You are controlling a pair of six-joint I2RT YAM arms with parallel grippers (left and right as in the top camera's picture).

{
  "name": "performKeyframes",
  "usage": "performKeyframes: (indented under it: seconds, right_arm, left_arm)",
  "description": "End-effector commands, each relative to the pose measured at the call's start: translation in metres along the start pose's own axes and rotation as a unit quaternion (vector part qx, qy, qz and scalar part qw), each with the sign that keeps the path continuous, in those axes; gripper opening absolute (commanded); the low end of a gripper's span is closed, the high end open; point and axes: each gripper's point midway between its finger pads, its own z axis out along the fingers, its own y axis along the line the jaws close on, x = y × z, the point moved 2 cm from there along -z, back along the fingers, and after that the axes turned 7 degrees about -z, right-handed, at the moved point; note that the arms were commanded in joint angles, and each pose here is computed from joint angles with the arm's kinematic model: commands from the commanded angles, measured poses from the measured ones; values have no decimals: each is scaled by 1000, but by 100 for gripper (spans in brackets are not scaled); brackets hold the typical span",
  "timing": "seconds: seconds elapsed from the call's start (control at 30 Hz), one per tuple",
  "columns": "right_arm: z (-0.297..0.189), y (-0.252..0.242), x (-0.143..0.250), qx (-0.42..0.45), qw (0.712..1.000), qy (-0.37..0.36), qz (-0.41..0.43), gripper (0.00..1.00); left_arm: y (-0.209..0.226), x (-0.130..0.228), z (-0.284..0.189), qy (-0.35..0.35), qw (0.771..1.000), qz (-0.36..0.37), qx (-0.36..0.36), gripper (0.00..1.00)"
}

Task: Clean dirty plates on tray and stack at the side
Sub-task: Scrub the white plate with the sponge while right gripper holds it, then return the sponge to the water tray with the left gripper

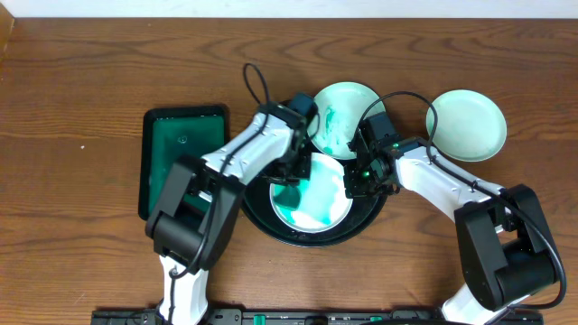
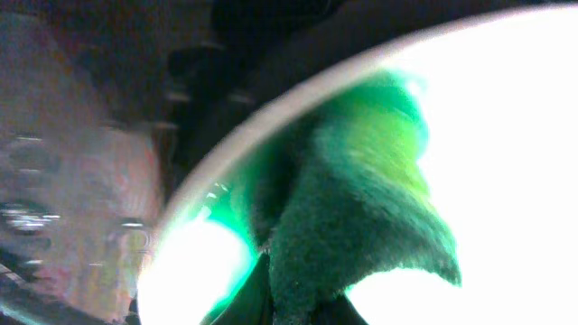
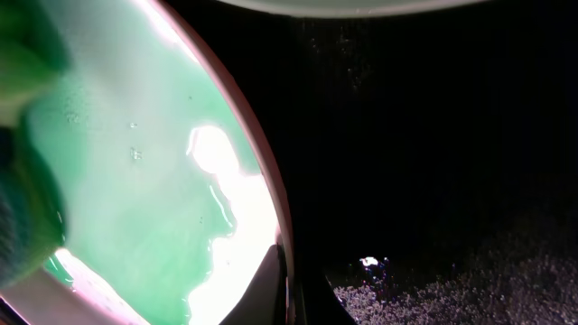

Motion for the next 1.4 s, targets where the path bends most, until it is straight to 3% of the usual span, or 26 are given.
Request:
performKeyframes:
  seconds: [0.0, 0.3, 0.47, 0.57, 0.83, 1.37]
  right_arm:
    - [15, -11, 16, 31, 999, 33, -9, 1]
    - [15, -11, 17, 31, 999, 34, -12, 1]
    - [15, -11, 18, 31, 999, 36, -11, 1]
    - [15, -11, 18, 31, 999, 36, -11, 1]
    - [15, -11, 18, 31, 999, 38, -11, 1]
    - [15, -11, 17, 31, 999, 35, -12, 1]
  left_arm:
    - [-19, 36, 34, 75, 997, 12, 17, 7]
    - [-75, 41, 30, 88, 985, 25, 146, 7]
    - [-86, 36, 27, 82, 981, 23, 175, 7]
    - [-81, 32, 29, 71, 985, 20, 159, 7]
    - [-22, 4, 26, 5, 999, -35, 36, 7]
    - [64, -30, -107, -189, 977, -88, -31, 7]
